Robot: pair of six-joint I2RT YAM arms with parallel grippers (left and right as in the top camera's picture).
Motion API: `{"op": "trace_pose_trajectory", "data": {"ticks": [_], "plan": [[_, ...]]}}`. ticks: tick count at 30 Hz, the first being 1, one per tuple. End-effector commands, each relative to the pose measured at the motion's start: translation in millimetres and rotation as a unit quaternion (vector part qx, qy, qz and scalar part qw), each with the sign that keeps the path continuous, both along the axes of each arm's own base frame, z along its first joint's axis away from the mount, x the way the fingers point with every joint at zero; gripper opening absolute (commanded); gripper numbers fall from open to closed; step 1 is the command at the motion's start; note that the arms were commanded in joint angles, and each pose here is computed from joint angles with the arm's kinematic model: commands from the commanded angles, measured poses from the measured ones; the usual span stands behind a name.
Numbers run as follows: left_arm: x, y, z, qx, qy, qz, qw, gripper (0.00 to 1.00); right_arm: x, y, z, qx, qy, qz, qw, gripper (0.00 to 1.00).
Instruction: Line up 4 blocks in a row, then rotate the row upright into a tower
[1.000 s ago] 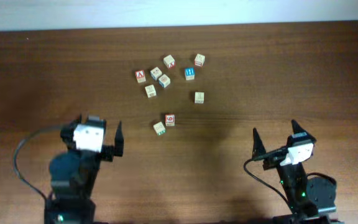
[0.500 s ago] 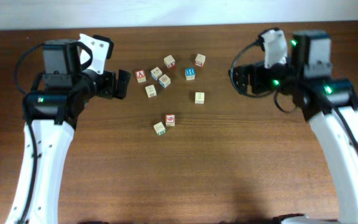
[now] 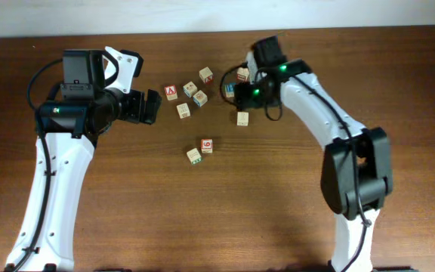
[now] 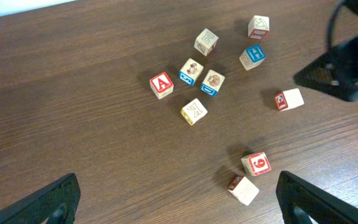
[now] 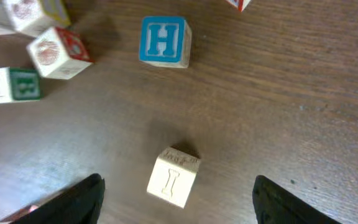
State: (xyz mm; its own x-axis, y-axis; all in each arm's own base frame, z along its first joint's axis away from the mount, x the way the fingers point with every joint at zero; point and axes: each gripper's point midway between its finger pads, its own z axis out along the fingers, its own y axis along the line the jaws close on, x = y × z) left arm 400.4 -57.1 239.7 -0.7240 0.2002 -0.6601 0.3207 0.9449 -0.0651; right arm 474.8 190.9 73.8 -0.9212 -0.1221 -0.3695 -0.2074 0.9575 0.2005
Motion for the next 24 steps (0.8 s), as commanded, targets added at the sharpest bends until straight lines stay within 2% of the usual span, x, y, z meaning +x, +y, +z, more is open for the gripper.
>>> {"op": "trace_pose_trajectory", "data": {"ticks": [1,4,8,10,13,14,17,20,22,24], "plan": [[2.9,0.2,4.9,-0.002,-0.005,0.002,1.000,0.99,12.8,2.5,-9.3,-0.047,-0.027,-0.062,0.997,0.68],[3.0,0.2,5.0,-0.002,-0.005,0.002,1.000,0.99,12.7,5.0,-31.0,-0.062,-0.017,-0.088,0.994,0.60],[2.9,0.2,4.9,-0.002,-0.005,0.002,1.000,0.99,2.2,2.5,-57.6,-0.078,0.016,-0.093,0.992,0.60],[3.0,0.4,4.9,-0.002,-0.005,0.002,1.000,0.99,-5.8,10.7,-60.9,-0.062,0.036,-0.088,0.994,0.58],[2.9,0.2,4.9,-0.002,-0.005,0.002,1.000,0.99,-18.9,6.6,-64.9,-0.061,0.069,-0.123,0.988,0.48],[2.9,0.2,4.9,-0.002,-0.005,0.002,1.000,0.99,-24.1,4.3,-66.4,-0.066,0.080,-0.127,0.986,0.41],[2.9,0.2,4.9,-0.002,-0.005,0.002,1.000,0.99,-24.0,4.5,-66.3,-0.066,0.079,-0.125,0.987,0.31],[2.9,0.2,4.9,-0.002,-0.005,0.002,1.000,0.99,-24.1,6.0,-50.4,-0.055,0.079,-0.119,0.988,0.31],[2.9,0.2,4.9,-0.002,-0.005,0.002,1.000,0.99,-22.6,2.3,-17.9,-0.050,0.068,-0.119,0.989,0.30],[2.9,0.2,4.9,-0.002,-0.005,0.002,1.000,0.99,-38.0,-0.8,14.0,-0.048,0.075,-0.103,0.991,0.30]]}}
